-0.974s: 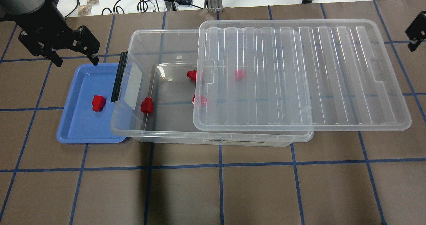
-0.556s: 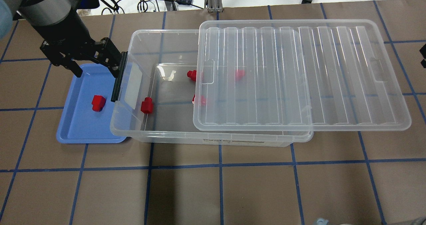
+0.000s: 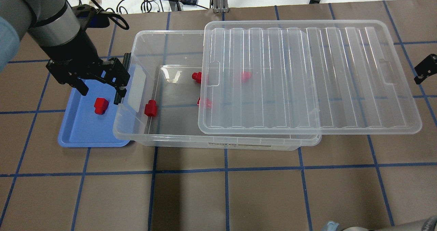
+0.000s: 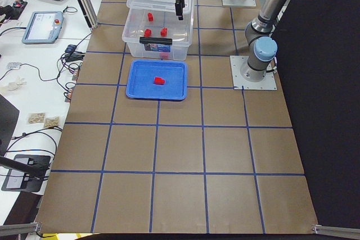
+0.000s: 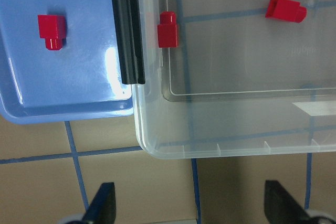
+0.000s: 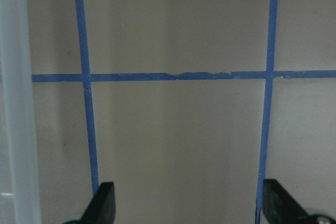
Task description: Place red block in blue tray from box
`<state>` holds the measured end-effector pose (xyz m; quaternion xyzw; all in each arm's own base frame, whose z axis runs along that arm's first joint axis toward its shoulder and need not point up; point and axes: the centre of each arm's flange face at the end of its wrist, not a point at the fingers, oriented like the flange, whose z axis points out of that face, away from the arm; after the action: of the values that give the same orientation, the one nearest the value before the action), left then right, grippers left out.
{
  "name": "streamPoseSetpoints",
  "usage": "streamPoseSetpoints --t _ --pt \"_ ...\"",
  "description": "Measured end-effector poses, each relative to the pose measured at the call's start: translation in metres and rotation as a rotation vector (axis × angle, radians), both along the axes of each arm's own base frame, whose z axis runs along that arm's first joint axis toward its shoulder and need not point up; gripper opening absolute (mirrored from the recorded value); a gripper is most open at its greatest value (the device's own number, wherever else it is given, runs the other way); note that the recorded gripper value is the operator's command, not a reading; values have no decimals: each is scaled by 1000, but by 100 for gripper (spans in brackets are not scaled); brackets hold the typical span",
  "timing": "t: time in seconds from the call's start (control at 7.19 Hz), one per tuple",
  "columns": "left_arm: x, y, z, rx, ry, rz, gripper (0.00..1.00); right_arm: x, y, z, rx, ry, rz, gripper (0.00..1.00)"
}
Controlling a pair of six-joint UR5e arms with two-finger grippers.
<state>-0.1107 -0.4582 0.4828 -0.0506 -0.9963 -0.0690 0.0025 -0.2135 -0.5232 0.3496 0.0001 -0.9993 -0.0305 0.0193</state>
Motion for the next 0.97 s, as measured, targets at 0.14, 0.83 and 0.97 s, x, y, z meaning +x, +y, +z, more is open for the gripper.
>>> streamPoseSetpoints --t 0.14,0.83,0.97 --pt "0 3 3 -6 -1 -1 100 5 -1 -3 -5 -6 4 100" --pt "8 12 14 -24 -14 17 100 53 -17 -2 -27 -38 81 100" --pt "8 12 14 -24 -15 20 100 57 -19 -4 -35 -58 86 100"
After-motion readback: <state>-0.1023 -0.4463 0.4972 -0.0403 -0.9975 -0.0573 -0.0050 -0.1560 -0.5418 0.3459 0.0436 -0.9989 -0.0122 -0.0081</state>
